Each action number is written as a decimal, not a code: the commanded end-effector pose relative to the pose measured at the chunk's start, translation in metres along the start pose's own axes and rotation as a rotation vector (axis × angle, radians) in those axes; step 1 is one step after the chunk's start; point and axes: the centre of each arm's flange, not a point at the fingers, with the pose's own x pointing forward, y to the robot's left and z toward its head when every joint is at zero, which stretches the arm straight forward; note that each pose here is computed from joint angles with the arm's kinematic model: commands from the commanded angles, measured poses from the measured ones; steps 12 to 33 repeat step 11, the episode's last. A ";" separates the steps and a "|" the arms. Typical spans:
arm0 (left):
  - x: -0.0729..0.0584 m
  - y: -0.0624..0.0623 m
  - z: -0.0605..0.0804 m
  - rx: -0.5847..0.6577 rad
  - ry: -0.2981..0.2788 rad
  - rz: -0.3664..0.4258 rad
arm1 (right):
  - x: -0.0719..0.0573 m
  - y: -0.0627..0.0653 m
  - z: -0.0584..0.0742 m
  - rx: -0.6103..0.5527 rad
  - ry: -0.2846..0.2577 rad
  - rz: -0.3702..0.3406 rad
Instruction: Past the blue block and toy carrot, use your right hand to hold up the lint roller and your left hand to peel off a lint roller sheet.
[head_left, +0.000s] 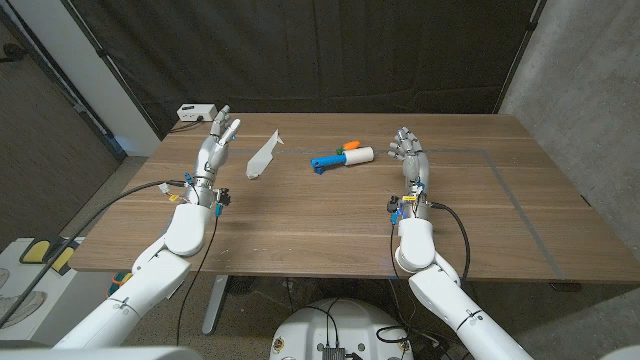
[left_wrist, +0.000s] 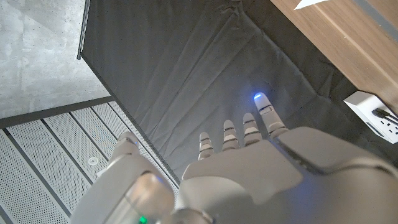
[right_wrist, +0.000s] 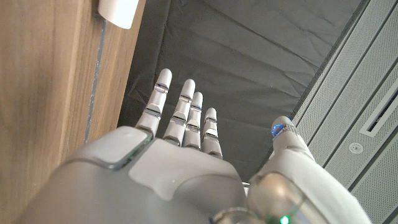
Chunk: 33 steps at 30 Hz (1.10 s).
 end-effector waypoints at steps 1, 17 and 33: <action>0.001 0.001 -0.003 -0.013 0.001 0.003 | 0.001 0.005 0.000 0.010 -0.034 -0.019; -0.003 0.001 -0.004 -0.035 0.015 0.014 | -0.002 0.018 -0.001 0.035 -0.054 0.009; -0.003 0.001 -0.004 -0.035 0.015 0.014 | -0.002 0.018 -0.001 0.035 -0.054 0.009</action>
